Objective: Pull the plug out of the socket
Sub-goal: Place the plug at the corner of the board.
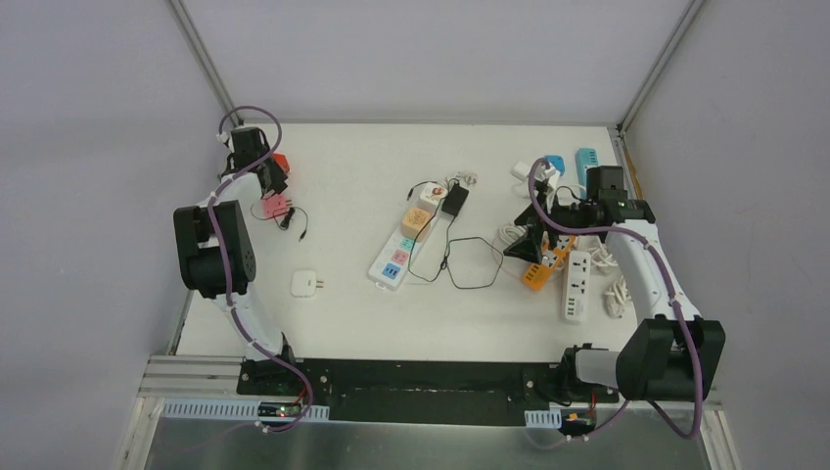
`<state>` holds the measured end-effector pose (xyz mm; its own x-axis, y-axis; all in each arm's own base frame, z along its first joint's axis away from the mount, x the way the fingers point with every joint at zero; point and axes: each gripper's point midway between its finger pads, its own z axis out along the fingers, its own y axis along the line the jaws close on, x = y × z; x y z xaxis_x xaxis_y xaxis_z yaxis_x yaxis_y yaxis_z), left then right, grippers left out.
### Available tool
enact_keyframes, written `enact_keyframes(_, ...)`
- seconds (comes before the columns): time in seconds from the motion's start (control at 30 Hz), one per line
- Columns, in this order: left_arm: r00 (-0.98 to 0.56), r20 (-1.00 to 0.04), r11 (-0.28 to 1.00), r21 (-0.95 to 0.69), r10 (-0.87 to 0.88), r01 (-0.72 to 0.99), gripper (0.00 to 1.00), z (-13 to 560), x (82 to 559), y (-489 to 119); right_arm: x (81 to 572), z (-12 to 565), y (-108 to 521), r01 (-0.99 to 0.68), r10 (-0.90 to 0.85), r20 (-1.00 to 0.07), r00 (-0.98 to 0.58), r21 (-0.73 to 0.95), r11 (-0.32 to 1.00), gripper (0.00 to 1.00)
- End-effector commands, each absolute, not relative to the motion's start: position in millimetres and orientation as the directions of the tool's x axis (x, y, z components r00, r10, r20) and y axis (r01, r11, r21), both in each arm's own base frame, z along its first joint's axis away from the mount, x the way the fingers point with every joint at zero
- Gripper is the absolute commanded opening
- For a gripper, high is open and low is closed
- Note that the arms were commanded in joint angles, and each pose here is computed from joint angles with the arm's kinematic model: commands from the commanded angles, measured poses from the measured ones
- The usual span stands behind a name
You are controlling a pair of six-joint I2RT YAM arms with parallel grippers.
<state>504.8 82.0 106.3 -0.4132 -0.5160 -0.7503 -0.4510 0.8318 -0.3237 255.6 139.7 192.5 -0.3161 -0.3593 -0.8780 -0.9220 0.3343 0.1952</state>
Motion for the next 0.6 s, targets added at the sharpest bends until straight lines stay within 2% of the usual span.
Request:
enact_keyframes(0.0, -0.367, -0.722, 0.78, -0.383, -0.587, -0.495, 0.14, 114.2, 510.9, 91.6, 262.8, 200.7, 139.0, -0.935, -0.363, -0.893, -0.266, 0.147, 0.323, 1.0)
enact_keyframes(0.07, -0.368, -0.709, 0.769, -0.391, -0.602, -0.505, 0.23, 109.3, 511.4, 92.8, 263.1, 199.9, 138.9, -0.935, -0.364, -0.892, -0.268, 0.149, 0.323, 1.0)
enact_keyframes(0.23, -0.367, -0.678, 0.74, -0.404, -0.637, -0.538, 0.35, 100.0, 510.7, 97.3, 263.0, 199.5, 138.4, -0.935, -0.367, -0.891, -0.267, 0.147, 0.324, 1.0)
enact_keyframes(0.47, -0.32, -0.662, 0.699, -0.443, -0.677, -0.562, 0.64, 113.6, 508.0, 99.7, 262.9, 200.1, 138.5, -0.936, -0.368, -0.892, -0.263, 0.143, 0.323, 1.0)
enact_keyframes(0.57, -0.301, -0.669, 0.696, -0.458, -0.68, -0.554, 0.66, 127.4, 506.4, 98.5, 262.8, 200.3, 138.4, -0.935, -0.368, -0.892, -0.263, 0.142, 0.324, 1.0)
